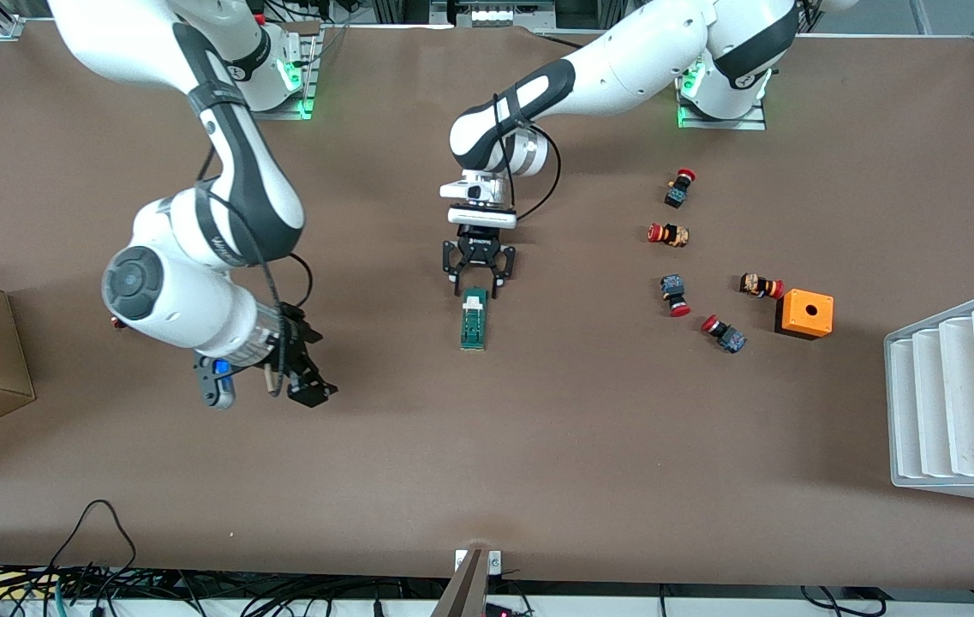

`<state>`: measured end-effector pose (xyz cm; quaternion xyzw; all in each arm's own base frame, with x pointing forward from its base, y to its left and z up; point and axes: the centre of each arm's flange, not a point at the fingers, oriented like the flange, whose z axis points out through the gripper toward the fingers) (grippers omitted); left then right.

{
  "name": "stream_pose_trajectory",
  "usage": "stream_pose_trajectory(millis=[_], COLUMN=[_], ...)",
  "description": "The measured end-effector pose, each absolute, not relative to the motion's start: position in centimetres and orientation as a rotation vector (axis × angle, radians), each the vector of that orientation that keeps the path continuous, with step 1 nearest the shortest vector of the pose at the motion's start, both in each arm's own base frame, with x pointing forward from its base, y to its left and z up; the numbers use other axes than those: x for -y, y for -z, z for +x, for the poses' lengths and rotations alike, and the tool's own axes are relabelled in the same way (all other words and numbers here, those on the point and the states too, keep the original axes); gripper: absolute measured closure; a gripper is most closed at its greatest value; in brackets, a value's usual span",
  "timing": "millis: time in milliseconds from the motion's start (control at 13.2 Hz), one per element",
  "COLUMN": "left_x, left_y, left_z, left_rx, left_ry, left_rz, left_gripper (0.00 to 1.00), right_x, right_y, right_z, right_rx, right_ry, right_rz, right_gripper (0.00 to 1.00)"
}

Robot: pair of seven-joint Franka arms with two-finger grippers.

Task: Close load switch with both arms
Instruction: 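Reach the right gripper down to the white switch handle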

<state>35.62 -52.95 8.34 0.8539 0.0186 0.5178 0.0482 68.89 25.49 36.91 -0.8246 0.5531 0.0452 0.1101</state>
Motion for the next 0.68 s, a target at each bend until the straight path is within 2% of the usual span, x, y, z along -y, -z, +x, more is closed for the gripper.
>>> stream_pose_trajectory(millis=[152,228,303,455,607,683], left_x=[52.9,53.0,53.0,53.3,53.3,53.3], left_y=[-8.4,-8.4,-8.4,-8.4,-8.3,-8.3], left_z=[35.8,35.7,35.6,35.3,35.2,35.2], left_rx=[-0.064,-0.064,-0.063,-0.061,-0.065,-0.066], left_ry=[-1.581,-1.581,-1.58,-1.582,-1.596,-1.598], left_rz=[2.6,2.599,2.597,2.592,2.587,2.585], left_gripper=[0.24,0.29,0.29,0.45,0.51,0.51], right_x=[-27.6,-28.6,-29.5,-31.9,-34.6,-35.9], right_y=[-35.8,-35.3,-34.8,-33.6,-31.8,-31.0], right_z=[68.5,68.2,67.9,67.1,66.2,65.6], right_rx=[-1.656,-1.677,-1.708,-1.772,-1.821,-1.845], right_ry=[-0.124,-0.124,-0.122,-0.101,-0.074,-0.072], right_rz=[-2.398,-2.388,-2.378,-2.342,-2.31,-2.298], right_gripper=[0.02,0.02,0.02,0.02,0.02,0.02])
